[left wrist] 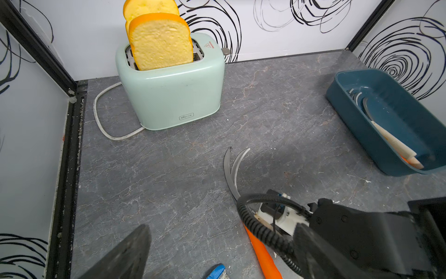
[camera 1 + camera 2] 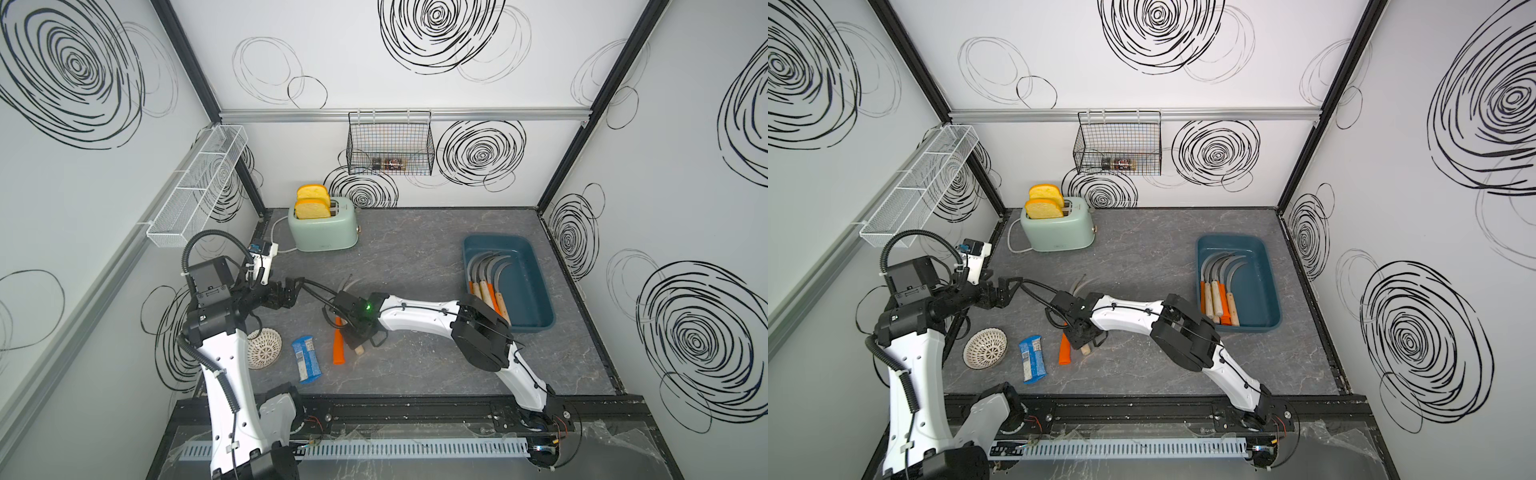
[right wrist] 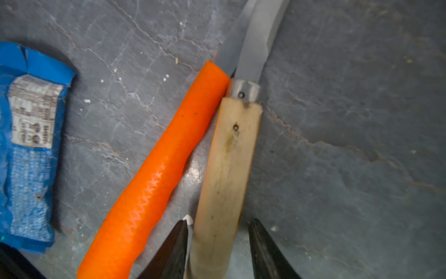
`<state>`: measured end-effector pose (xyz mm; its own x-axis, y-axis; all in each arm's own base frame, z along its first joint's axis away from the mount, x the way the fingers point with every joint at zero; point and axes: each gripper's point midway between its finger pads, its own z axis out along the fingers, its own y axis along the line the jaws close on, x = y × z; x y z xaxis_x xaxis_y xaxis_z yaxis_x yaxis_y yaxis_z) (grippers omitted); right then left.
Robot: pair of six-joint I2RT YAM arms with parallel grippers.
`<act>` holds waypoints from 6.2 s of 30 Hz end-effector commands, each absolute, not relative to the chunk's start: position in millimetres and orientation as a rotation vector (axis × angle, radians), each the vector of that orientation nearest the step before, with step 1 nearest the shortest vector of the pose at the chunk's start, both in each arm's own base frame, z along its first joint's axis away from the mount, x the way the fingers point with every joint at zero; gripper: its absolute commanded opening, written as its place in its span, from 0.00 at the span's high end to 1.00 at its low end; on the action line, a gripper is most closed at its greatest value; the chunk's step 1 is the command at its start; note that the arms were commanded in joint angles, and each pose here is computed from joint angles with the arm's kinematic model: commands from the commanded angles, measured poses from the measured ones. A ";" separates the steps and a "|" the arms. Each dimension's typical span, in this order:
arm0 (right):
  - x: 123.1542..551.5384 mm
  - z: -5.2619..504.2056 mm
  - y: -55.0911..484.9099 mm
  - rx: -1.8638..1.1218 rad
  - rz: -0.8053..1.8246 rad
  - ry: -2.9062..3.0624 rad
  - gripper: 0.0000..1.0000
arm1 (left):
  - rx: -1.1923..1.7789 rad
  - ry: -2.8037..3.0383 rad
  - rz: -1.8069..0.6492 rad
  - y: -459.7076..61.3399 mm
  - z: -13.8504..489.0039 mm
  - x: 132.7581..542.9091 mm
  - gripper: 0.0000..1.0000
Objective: Put small sickles into storage boxes
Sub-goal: Pick up the sickle at the center of the board, then place the sickle in the storage box.
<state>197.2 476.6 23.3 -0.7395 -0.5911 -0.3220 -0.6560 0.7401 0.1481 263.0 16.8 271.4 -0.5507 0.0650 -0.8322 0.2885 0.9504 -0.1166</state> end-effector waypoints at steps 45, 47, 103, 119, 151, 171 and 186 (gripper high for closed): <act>195.9 -7.0 449.4 -1.080 0.087 2.729 0.64 | 0.299 2.080 -0.297 17.3 291.6 275.6 0.04; 195.8 -7.9 448.9 -1.081 0.084 2.731 0.65 | 0.300 2.078 -0.295 17.2 292.9 275.7 0.04; 230.5 79.6 399.5 -0.879 0.489 2.629 1.00 | 0.529 2.085 -0.295 -57.3 290.1 295.2 0.04; 254.9 108.9 356.5 -0.778 0.488 2.586 1.00 | 0.591 2.094 -0.375 -85.7 283.3 297.4 0.04; 298.9 173.0 117.5 -0.135 0.337 2.543 1.00 | 1.093 2.035 -0.593 -235.6 271.5 288.3 0.04; 304.7 121.4 80.2 0.081 0.278 2.691 1.00 | 1.119 2.002 -0.691 -253.5 267.3 280.1 0.04; 308.6 97.0 83.8 0.077 0.285 2.744 1.00 | 1.093 1.997 -0.684 -244.5 265.7 276.3 0.04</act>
